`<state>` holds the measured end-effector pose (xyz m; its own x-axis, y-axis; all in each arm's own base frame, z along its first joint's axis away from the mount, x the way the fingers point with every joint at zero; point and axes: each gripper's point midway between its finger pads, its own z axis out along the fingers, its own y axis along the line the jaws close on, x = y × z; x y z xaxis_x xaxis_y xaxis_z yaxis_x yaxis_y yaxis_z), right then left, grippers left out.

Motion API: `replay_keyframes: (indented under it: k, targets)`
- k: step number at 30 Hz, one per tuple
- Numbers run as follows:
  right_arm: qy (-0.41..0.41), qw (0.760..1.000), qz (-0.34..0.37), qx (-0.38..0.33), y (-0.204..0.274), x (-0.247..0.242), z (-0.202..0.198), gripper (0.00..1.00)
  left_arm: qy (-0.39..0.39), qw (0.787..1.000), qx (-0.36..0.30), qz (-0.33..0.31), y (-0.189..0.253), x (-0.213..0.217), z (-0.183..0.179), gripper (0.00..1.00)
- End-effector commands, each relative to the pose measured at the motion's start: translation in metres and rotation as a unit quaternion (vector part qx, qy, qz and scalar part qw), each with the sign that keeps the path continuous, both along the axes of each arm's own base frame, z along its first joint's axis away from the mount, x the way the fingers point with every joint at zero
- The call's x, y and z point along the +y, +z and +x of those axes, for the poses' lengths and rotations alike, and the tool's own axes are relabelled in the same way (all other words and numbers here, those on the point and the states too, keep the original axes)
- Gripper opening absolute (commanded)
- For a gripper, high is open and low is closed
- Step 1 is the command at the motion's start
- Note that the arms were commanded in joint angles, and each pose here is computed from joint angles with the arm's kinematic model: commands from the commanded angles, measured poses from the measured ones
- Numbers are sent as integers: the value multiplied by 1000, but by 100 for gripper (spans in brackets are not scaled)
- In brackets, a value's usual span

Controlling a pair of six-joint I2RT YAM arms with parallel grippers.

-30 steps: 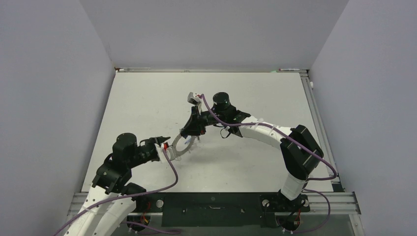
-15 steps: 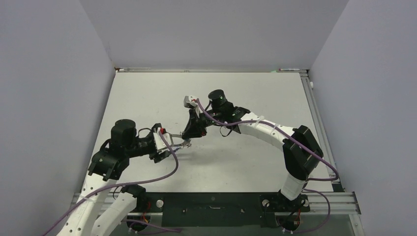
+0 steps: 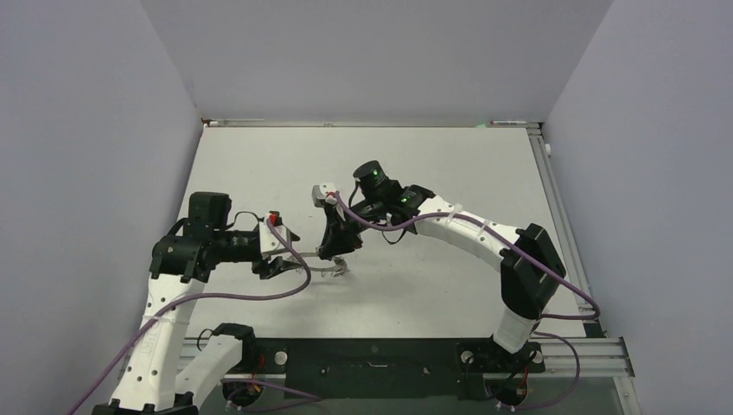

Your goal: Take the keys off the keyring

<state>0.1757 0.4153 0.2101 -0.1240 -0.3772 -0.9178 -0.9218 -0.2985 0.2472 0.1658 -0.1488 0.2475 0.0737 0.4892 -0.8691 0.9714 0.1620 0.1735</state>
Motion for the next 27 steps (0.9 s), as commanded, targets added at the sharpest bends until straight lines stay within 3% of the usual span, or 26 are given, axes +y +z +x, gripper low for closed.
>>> replay_keyframes:
  k: [1, 7, 19, 27]
  targets:
    - [58, 995, 56, -64, 42, 2, -19, 5, -65, 996, -54, -42, 8, -12, -17, 54]
    - [79, 993, 46, -69, 39, 4, -34, 5, -102, 989, -100, -34, -6, -16, -23, 52]
    - [103, 991, 45, -71, 45, 11, -48, 5, -123, 988, -95, -25, -24, -23, -30, 40]
    - [114, 990, 44, -73, 46, 12, -54, 5, -125, 988, -84, -25, -27, -26, -31, 20]
